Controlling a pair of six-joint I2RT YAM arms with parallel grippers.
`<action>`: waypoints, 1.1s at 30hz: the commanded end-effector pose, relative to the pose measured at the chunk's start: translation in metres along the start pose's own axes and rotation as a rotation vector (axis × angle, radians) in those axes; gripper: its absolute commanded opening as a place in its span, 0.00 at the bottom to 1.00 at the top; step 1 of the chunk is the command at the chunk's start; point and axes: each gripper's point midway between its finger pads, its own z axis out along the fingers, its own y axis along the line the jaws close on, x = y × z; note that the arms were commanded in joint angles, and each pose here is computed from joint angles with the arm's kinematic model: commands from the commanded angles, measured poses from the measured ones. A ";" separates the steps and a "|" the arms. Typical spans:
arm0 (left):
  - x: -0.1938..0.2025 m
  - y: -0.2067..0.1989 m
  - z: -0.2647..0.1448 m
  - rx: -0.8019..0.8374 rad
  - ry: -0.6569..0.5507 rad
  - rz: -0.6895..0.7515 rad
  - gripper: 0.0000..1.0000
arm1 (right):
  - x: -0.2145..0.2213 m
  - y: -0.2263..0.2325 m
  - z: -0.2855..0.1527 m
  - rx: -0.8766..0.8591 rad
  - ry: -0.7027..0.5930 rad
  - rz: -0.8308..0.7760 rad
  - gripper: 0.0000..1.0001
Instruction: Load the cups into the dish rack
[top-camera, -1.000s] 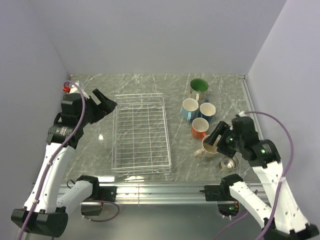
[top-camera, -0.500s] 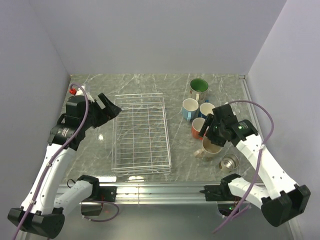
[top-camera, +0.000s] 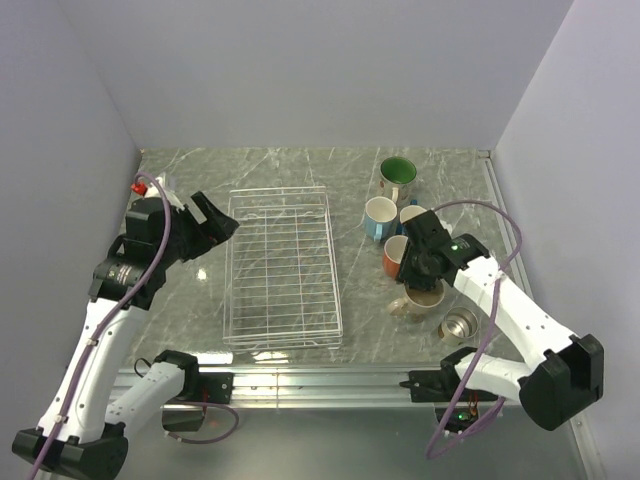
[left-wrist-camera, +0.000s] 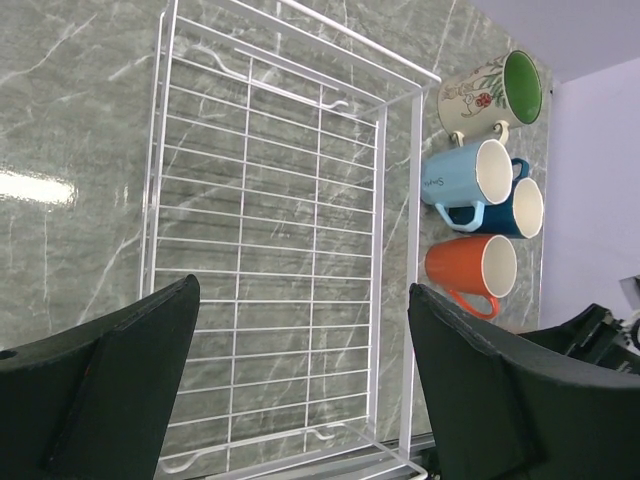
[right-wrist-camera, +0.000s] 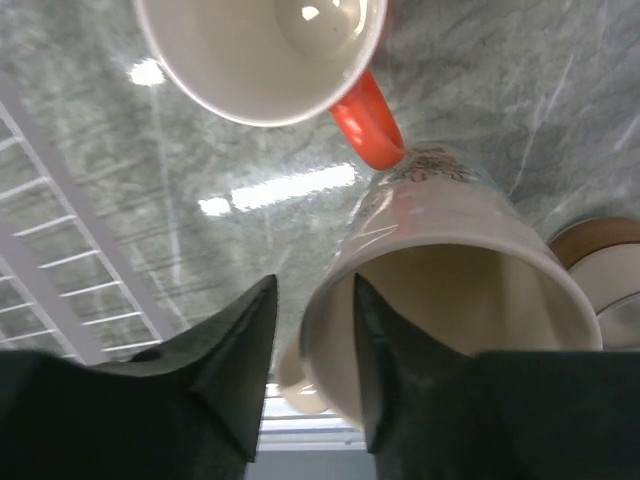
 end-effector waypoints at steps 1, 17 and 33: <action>-0.002 0.001 -0.007 -0.003 -0.018 0.010 0.91 | 0.004 -0.005 0.011 0.024 -0.007 -0.020 0.40; -0.014 -0.030 -0.025 0.102 0.005 0.065 0.93 | -0.002 -0.008 -0.007 0.021 -0.036 -0.038 0.00; -0.042 -0.160 -0.076 0.575 0.142 0.024 0.89 | -0.069 0.057 -0.160 -0.378 -0.280 0.104 0.00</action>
